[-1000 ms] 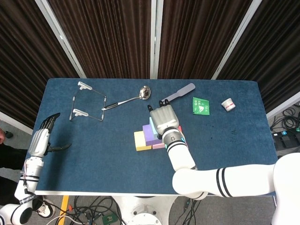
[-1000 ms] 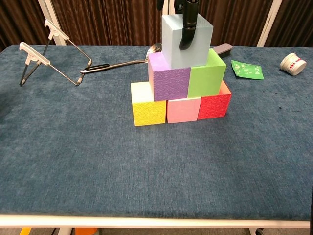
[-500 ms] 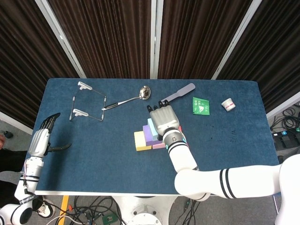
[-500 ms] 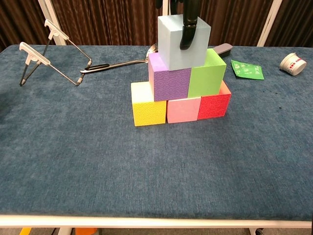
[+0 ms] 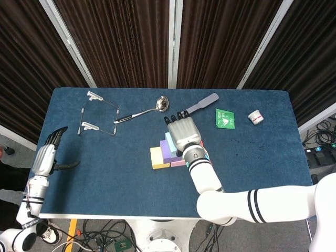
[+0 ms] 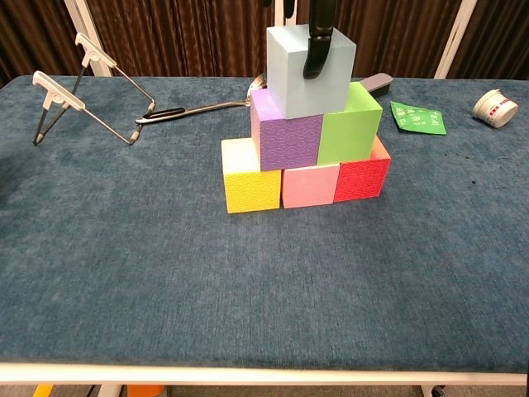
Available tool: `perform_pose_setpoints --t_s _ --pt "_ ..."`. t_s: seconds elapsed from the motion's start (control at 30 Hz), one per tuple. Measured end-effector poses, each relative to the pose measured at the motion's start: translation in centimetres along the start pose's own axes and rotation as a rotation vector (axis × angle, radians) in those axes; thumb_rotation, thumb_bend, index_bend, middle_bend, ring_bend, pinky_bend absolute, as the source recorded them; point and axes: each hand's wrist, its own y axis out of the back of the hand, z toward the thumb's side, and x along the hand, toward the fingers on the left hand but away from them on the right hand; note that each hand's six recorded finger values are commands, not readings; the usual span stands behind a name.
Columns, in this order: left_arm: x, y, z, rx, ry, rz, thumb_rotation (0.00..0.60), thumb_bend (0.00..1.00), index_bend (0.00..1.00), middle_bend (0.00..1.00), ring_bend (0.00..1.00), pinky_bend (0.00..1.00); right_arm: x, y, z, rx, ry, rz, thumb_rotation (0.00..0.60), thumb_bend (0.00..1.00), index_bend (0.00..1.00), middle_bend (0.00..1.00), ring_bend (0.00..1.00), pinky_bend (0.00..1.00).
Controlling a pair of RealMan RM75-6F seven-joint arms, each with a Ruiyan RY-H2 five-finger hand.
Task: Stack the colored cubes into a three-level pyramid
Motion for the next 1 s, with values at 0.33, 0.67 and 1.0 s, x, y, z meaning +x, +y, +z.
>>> perform_pose_setpoints --t_s 0.33,0.67,1.0 --pt "-0.01 -0.06 -0.05 0.002 0.002 -0.004 0.600 0.04 0.02 0.05 0.00 0.07 -0.55 -0.39 0.31 0.001 0.006 0.000 0.600 0.03 0.00 0.11 0.00 0.00" --pt "0.07 0.00 0.34 0.003 -0.008 -0.003 0.600 0.04 0.02 0.05 0.00 0.07 0.08 -0.25 0.07 -0.002 0.015 0.007 0.600 0.03 0.00 0.11 0.00 0.00" --pt "0.13 -0.04 0.54 0.006 -0.010 -0.002 0.600 0.04 0.02 0.05 0.00 0.07 -0.17 -0.23 -0.13 -0.004 0.010 -0.001 0.600 0.04 0.00 0.11 0.00 0.00"
